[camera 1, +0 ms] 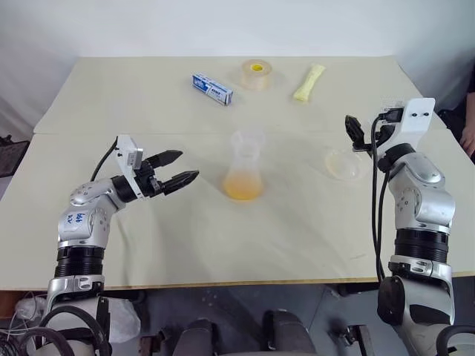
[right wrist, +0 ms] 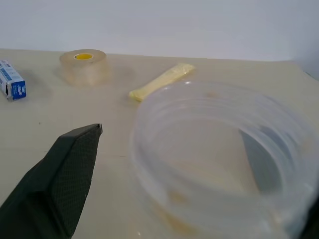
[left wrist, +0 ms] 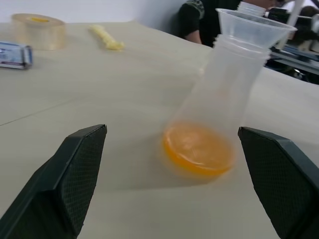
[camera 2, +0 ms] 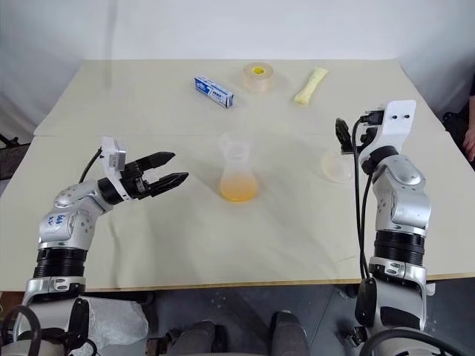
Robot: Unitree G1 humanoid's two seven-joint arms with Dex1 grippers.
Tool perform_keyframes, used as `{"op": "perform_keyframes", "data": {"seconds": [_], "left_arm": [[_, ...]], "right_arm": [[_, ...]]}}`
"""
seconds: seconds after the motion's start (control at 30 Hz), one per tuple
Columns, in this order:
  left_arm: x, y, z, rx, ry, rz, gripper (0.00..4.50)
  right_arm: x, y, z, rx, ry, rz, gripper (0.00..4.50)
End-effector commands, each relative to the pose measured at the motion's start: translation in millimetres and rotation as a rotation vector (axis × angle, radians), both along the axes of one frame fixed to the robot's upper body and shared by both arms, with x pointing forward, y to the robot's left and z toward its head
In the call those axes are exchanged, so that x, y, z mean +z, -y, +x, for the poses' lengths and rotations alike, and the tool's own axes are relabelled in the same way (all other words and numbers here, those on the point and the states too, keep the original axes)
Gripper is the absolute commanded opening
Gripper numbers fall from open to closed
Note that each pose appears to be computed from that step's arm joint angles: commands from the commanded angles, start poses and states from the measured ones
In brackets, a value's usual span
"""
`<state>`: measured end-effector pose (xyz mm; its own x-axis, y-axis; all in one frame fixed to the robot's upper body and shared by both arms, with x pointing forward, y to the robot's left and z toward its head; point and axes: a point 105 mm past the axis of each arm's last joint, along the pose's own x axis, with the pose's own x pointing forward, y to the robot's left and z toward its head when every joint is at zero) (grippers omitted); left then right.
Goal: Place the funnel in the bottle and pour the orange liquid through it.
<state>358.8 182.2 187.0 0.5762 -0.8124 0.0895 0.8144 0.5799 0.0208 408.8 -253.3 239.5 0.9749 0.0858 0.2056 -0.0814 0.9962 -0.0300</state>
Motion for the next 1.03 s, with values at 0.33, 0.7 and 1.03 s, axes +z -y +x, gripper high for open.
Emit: {"op": "perform_keyframes", "data": {"seconds": [0.33, 0.7, 1.03], "left_arm": [[25.5, -7.0, -12.5, -0.001, 0.067, -0.063, 4.50], [-6.2, -36.7, -68.5, -0.109, 0.095, 0.107, 4.50], [-10.9, -40.9, -74.9, -0.043, 0.118, 0.109, 4.50]], "right_arm": [[98.5, -37.9, -27.6, 0.342, 0.314, -0.186, 4.48], [-8.1, -72.5, -122.2, 0.946, -0.038, -0.462, 4.48], [-57.2, -64.4, -107.8, 0.855, -0.084, -0.317, 4.48]]}}
